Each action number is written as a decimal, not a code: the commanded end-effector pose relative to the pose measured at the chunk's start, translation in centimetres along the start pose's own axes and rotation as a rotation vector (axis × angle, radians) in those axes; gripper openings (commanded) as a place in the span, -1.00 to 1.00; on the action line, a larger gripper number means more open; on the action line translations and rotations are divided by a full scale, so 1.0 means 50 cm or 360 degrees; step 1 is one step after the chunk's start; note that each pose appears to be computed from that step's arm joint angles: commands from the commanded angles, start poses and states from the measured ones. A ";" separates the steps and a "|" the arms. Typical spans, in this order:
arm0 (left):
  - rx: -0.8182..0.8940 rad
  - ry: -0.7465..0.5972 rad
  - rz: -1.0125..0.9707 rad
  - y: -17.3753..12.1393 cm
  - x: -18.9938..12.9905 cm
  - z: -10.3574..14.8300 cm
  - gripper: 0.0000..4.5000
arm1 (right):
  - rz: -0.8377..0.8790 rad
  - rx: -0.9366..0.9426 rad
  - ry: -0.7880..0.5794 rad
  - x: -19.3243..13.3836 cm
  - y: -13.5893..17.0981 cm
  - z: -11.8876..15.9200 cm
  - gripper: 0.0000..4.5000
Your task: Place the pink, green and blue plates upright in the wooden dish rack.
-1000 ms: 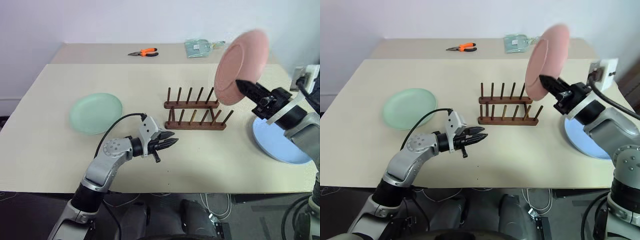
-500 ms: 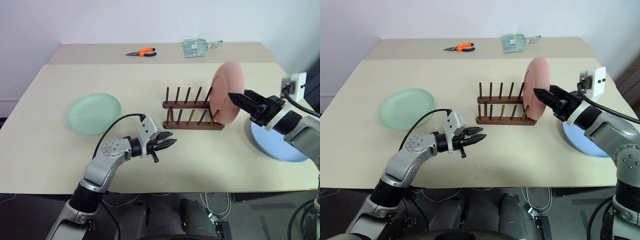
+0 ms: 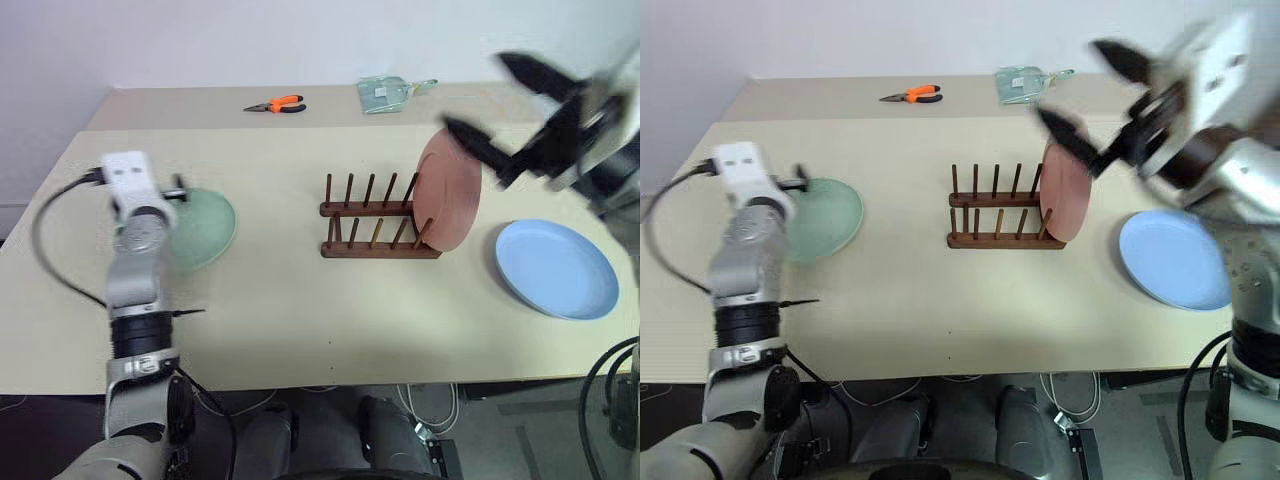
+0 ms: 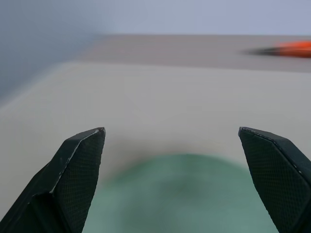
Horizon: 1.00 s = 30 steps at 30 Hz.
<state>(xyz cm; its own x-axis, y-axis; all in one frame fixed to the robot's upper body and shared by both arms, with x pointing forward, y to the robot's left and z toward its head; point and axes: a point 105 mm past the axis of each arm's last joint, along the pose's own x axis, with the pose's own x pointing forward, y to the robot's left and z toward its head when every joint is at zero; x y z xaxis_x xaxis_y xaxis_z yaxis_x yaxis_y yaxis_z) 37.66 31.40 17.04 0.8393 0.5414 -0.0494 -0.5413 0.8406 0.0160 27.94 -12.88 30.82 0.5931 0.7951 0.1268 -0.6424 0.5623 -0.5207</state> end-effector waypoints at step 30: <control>-0.0648 -0.0386 -0.1494 -0.289 -0.235 0.201 -0.99 | 0.0270 -0.0788 0.0258 0.118 0.115 -0.127 1.00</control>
<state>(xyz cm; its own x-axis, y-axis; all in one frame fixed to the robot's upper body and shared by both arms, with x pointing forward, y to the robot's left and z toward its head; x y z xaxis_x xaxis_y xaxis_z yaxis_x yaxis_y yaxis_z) 37.39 14.65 24.63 0.9442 -0.2304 0.2352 0.2951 0.9091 -0.2941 30.23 -6.69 22.27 0.5601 0.8146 -0.1508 -0.5701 0.2470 -0.7836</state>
